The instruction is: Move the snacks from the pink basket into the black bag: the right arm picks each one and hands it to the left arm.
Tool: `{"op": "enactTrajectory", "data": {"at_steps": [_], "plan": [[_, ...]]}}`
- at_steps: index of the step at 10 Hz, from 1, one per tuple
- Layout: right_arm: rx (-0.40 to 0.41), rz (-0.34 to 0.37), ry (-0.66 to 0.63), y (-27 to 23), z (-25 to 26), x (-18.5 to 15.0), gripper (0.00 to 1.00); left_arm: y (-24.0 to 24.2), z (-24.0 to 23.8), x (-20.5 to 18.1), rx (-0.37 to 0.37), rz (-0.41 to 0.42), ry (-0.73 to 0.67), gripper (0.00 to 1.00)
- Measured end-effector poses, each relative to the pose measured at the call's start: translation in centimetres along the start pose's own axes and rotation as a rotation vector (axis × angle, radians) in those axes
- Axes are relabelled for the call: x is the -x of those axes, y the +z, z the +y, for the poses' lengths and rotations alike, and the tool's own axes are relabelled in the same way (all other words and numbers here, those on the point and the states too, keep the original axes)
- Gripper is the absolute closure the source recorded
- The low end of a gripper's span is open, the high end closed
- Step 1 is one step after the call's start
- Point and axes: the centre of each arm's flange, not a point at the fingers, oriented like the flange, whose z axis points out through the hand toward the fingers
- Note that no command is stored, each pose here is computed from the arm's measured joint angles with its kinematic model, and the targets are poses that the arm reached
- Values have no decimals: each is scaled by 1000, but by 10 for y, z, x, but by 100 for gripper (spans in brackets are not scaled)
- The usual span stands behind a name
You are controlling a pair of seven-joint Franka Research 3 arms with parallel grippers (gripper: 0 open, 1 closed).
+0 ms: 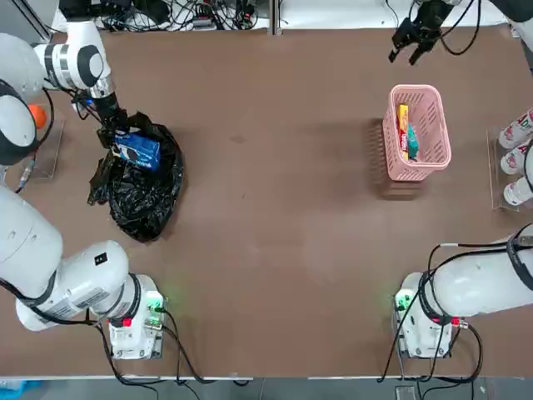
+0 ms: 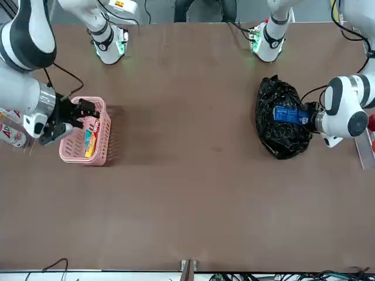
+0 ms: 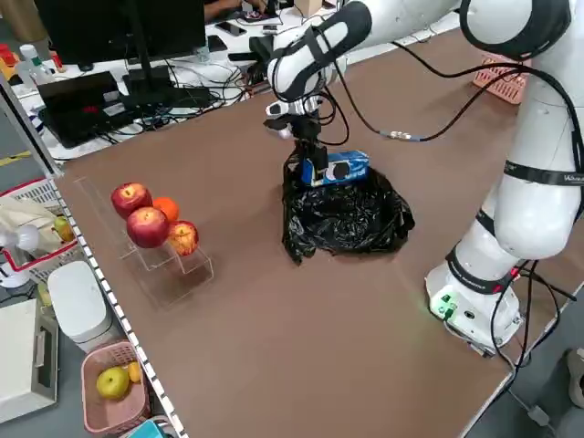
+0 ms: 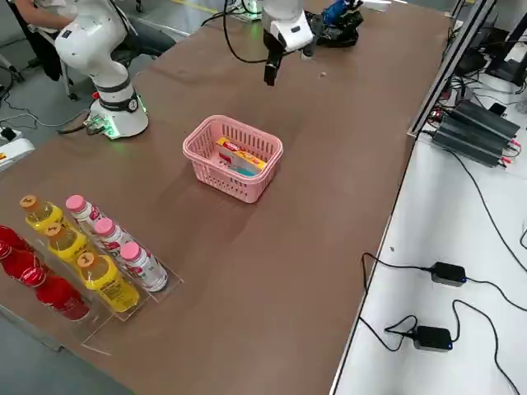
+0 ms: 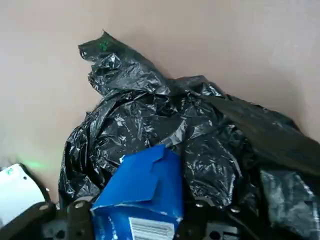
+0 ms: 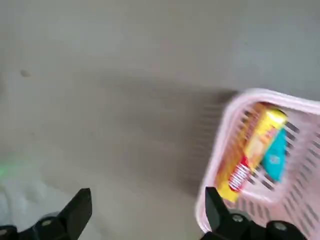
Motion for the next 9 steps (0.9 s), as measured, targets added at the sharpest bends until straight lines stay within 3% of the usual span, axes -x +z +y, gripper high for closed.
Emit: {"op": "enactTrajectory", "data": {"at_steps": [3,6,9], "plan": [[106,-43,43,-4,22,11,0,-39,14,12,54,-11,-8,2],[118,-41,108,25,61,20,0,-106,19,34,68,-36,-10,0],[125,1,141,56,73,31,0,-205,17,76,176,0,66,0]]}}
